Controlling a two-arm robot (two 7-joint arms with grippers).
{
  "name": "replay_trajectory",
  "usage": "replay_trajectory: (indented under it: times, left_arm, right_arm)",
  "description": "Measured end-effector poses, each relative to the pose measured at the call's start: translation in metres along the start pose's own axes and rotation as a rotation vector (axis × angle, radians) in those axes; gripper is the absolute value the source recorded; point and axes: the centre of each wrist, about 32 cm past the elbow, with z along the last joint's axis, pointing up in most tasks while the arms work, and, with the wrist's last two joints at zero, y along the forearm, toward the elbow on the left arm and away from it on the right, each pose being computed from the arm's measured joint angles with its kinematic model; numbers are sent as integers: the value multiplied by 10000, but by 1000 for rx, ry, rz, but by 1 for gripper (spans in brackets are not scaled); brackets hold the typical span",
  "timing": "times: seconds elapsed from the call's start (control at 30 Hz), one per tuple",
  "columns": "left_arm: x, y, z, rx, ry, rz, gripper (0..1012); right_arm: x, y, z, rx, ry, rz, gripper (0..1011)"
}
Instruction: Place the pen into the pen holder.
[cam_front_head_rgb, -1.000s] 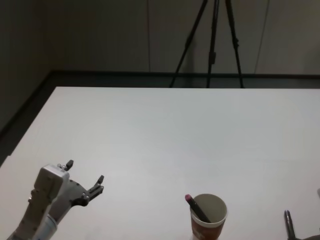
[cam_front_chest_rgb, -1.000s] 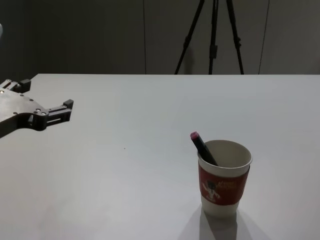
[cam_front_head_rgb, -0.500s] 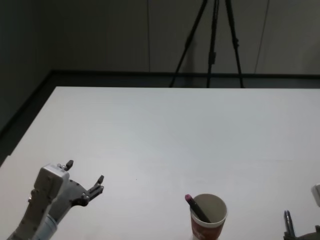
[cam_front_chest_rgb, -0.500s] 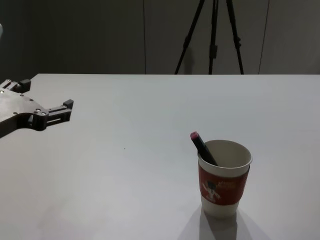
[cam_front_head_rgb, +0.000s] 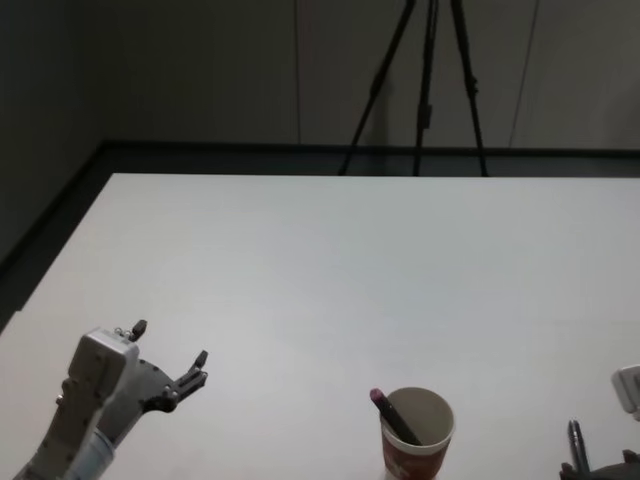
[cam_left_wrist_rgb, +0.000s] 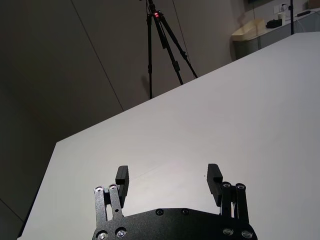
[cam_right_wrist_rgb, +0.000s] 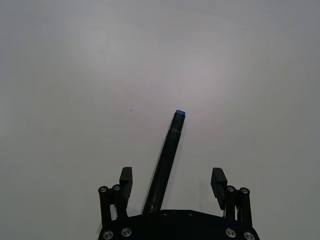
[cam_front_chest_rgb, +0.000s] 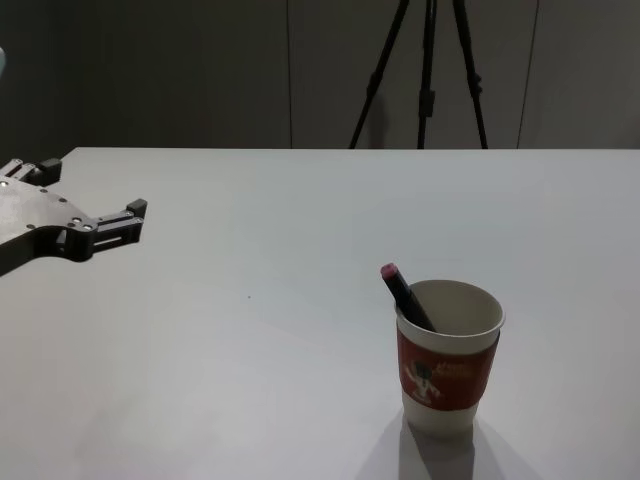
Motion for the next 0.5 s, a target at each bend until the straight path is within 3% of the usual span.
replay_trajectory:
  times: [0.5]
  left_arm:
    - [0, 0, 0, 0, 0, 0, 1001]
  right_arm:
    - [-15, 81, -3, -17, -11, -7, 1001]
